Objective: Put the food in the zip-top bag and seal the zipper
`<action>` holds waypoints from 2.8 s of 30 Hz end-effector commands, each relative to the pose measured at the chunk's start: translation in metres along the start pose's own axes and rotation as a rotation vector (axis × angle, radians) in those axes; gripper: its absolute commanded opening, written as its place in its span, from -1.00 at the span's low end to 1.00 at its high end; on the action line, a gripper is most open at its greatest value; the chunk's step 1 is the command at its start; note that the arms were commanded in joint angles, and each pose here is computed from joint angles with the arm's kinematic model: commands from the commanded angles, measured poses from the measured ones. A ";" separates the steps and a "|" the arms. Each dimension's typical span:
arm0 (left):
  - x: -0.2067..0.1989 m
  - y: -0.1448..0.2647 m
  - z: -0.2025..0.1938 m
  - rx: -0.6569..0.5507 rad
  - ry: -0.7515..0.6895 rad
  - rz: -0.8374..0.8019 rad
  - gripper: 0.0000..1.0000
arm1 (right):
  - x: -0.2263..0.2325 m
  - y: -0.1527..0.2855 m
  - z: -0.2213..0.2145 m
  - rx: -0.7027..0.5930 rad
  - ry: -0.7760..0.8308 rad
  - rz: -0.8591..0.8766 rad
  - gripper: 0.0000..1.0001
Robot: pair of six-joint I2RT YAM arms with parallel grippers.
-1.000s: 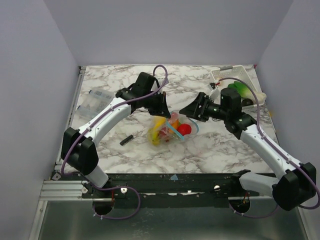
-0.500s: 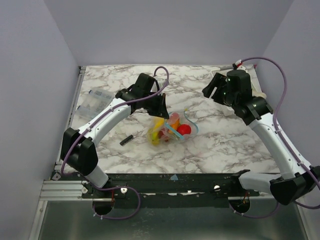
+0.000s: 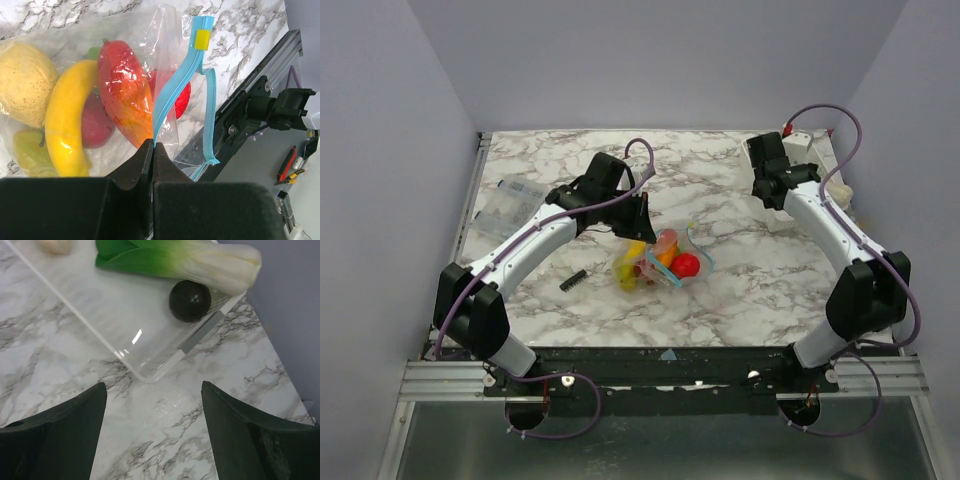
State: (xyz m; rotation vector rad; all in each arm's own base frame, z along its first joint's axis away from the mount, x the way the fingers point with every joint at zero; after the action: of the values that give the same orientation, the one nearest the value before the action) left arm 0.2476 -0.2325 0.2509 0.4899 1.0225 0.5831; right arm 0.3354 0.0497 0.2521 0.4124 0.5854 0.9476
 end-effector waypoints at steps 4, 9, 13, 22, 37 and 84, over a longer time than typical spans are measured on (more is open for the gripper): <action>-0.010 0.007 -0.001 -0.015 -0.021 -0.061 -1.00 | -0.015 -0.078 -0.008 0.086 0.066 -0.187 0.68; -0.011 0.009 -0.002 -0.017 -0.026 -0.065 -1.00 | -0.023 -0.116 -0.021 0.155 0.085 -0.208 0.70; -0.011 0.008 -0.004 -0.013 -0.021 -0.075 -1.00 | -0.027 -0.138 -0.029 0.188 0.097 -0.202 0.70; -0.010 0.006 -0.005 -0.003 -0.014 -0.089 -1.00 | -0.015 -0.172 -0.032 0.197 0.128 -0.172 0.74; -0.009 0.000 -0.005 0.023 0.002 -0.107 -1.00 | 0.004 -0.197 -0.032 0.174 0.142 -0.093 0.78; -0.007 -0.001 -0.004 0.034 0.017 -0.132 -1.00 | 0.040 -0.186 0.007 0.244 -0.026 0.135 0.49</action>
State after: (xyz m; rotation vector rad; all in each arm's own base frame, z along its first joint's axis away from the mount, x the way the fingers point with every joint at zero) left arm 0.2398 -0.2372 0.2555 0.4497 1.0653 0.4748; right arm 0.4999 -0.0049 0.1654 0.6401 0.5459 1.1589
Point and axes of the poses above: each gripper's point midway between its finger pads, its own y axis back along the fingers, its own x axis along the line the jaws close on, z = x × y, the point moved 8 cm from there along y, back along the fingers, and after that the axes turned 6 degrees about y, right-handed, at the moved point
